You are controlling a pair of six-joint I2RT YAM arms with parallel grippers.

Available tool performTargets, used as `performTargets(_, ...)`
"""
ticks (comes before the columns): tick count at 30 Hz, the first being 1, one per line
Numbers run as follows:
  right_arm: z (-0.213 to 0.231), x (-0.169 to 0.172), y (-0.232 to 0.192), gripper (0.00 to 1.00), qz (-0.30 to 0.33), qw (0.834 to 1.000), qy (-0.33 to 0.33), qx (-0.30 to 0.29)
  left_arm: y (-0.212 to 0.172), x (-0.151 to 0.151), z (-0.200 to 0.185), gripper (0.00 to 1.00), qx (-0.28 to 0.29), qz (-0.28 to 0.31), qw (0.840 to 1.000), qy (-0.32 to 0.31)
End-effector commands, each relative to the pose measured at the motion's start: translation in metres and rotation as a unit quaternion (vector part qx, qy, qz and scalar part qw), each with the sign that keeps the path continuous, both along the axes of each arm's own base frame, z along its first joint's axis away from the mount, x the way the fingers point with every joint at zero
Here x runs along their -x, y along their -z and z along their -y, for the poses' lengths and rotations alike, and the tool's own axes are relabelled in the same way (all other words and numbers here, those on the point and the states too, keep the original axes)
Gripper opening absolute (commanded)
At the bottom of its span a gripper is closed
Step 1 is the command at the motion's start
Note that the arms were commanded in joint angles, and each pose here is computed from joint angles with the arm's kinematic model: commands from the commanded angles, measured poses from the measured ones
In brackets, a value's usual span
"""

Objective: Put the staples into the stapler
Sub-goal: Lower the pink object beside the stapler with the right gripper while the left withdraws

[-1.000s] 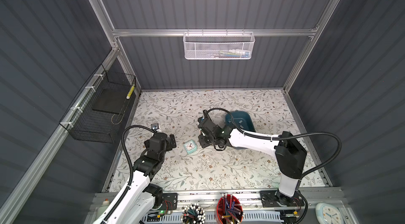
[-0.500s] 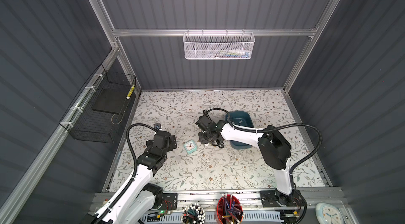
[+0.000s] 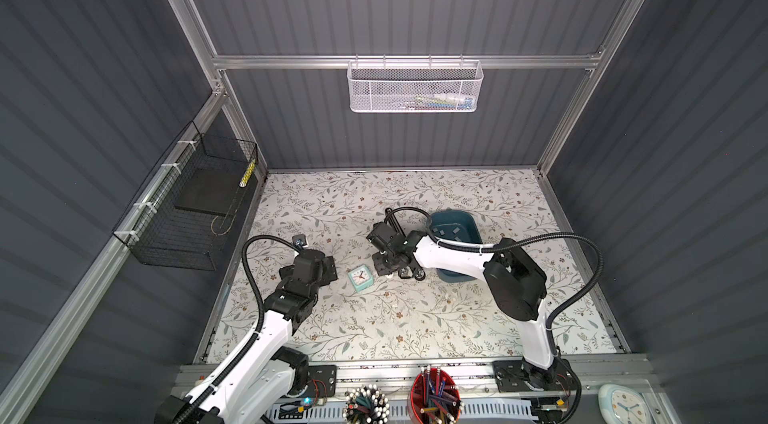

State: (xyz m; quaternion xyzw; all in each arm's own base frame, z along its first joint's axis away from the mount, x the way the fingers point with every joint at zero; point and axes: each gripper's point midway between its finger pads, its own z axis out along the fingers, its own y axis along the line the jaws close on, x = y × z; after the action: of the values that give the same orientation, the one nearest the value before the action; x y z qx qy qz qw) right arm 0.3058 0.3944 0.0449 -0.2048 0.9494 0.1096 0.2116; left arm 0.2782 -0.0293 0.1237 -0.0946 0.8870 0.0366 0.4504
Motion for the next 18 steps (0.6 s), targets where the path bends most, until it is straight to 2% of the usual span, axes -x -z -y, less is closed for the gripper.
performTargets(1, -0.002, -0.004, 0.011, 0.09, -0.001, 1.000, 0.013, 0.004, -0.005, -0.004, -0.001, 1.00, 0.013, 0.018, 1.000, -0.008)
performTargets(6, -0.003, -0.006, 0.020, 0.14, -0.004, 1.000, 0.017, 0.008, -0.003, -0.005, 0.000, 1.00, 0.012, 0.014, 1.000, -0.007)
performTargets(10, -0.001, -0.007, 0.024, 0.22, -0.001, 1.000, 0.023, 0.012, -0.001, -0.006, 0.002, 1.00, 0.011, 0.008, 1.000, -0.003)
performTargets(13, -0.001, -0.007, 0.023, 0.38, 0.000, 1.000, 0.024, 0.012, -0.001, -0.007, 0.003, 1.00, 0.011, 0.007, 1.000, -0.002)
performTargets(18, -0.001, -0.006, 0.014, 0.50, 0.006, 1.000, 0.023, 0.001, 0.000, -0.007, 0.004, 1.00, 0.012, 0.008, 1.000, 0.001)
